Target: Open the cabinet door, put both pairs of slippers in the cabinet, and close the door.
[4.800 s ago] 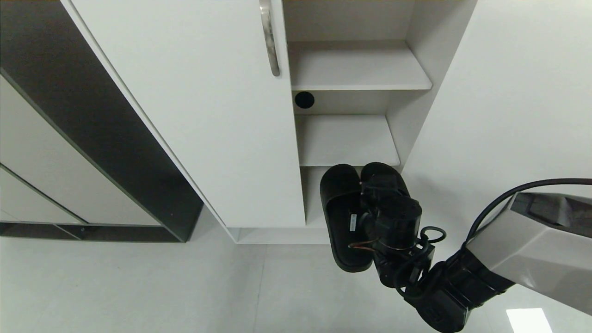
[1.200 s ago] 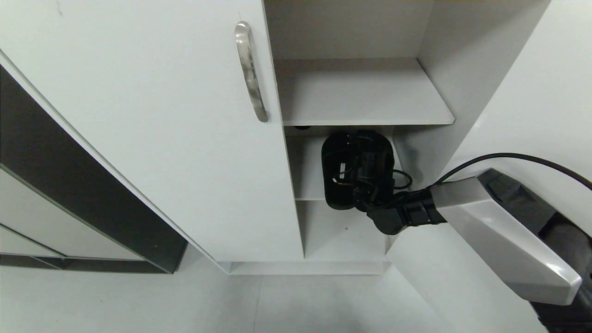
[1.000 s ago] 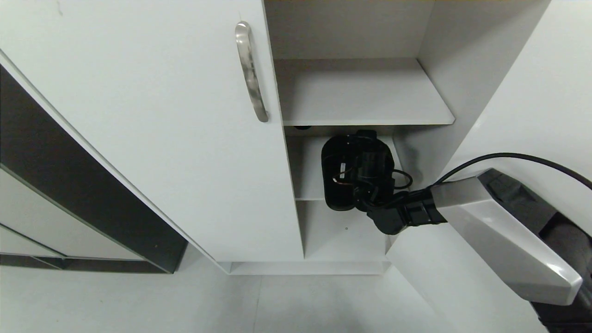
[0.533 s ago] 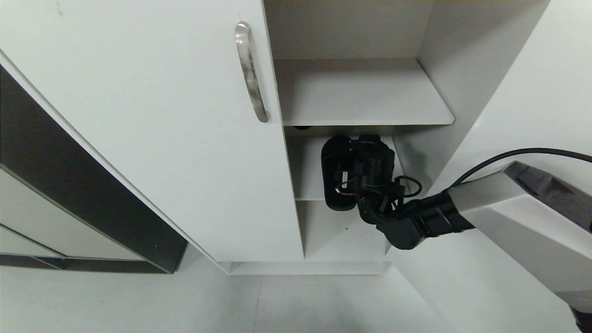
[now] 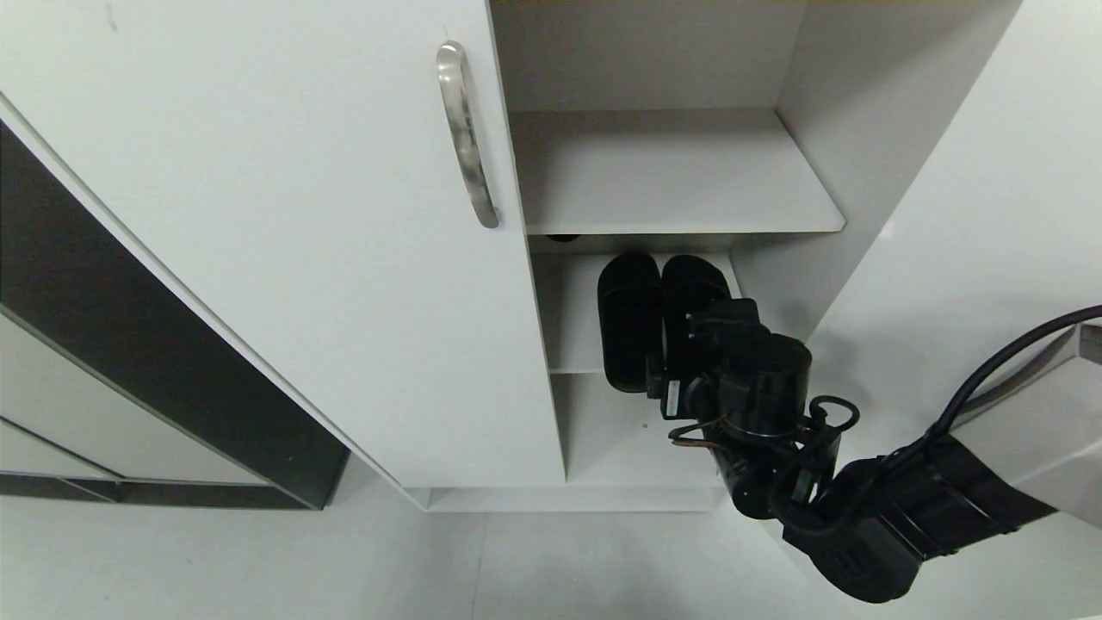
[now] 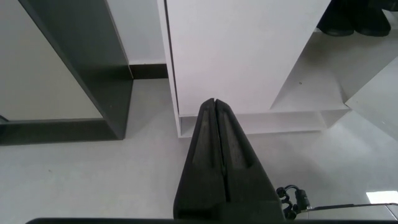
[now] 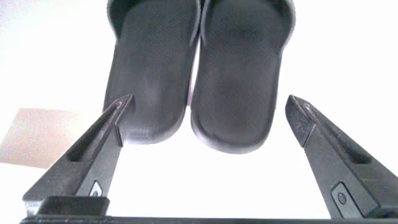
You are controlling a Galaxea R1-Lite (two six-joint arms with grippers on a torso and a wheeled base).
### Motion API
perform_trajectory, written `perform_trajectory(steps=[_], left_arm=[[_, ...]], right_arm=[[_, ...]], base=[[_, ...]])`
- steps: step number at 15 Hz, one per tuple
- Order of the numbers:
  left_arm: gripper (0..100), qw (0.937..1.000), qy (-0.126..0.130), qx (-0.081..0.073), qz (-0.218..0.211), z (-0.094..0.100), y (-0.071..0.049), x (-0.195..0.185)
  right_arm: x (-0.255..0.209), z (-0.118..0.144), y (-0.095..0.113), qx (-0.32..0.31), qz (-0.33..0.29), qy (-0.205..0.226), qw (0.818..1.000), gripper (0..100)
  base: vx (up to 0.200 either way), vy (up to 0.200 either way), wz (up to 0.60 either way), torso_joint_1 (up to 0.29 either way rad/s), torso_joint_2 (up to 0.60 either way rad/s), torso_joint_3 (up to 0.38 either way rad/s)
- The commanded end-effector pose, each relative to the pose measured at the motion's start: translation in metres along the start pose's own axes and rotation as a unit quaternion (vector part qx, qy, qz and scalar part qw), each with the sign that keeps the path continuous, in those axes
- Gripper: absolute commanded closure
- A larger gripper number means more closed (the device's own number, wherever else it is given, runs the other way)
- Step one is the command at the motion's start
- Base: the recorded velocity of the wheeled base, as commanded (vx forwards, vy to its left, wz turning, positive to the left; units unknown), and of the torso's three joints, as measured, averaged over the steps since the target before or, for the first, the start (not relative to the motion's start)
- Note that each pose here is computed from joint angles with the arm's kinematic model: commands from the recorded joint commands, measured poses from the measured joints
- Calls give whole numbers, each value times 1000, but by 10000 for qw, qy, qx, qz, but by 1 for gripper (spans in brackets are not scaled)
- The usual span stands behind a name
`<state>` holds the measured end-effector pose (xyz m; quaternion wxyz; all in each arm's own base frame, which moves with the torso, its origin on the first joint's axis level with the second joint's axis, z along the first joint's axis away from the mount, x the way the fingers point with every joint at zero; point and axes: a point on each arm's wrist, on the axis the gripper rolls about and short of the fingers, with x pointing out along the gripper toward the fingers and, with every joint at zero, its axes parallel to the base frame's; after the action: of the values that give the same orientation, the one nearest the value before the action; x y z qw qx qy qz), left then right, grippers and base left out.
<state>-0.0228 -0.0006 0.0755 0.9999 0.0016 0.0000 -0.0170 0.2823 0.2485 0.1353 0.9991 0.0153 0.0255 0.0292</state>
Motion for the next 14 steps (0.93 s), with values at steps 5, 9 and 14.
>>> perform_trajectory(steps=[5, 9, 14], left_arm=[[100, 10000, 8, -1, 1, 0, 0, 0], [100, 10000, 8, 14, 1, 0, 0, 0], [100, 10000, 8, -1, 1, 0, 0, 0]], right_arm=[[-7, 1, -1, 27, 38, -21, 10000, 0], [-12, 1, 2, 62, 101, -36, 9999, 0], [-21, 10, 4, 175, 190, -200, 9995, 0]], base=[[-120, 0, 0, 2, 2, 2], [-50, 0, 0, -1, 1, -1], [0, 0, 0, 0, 0, 0]])
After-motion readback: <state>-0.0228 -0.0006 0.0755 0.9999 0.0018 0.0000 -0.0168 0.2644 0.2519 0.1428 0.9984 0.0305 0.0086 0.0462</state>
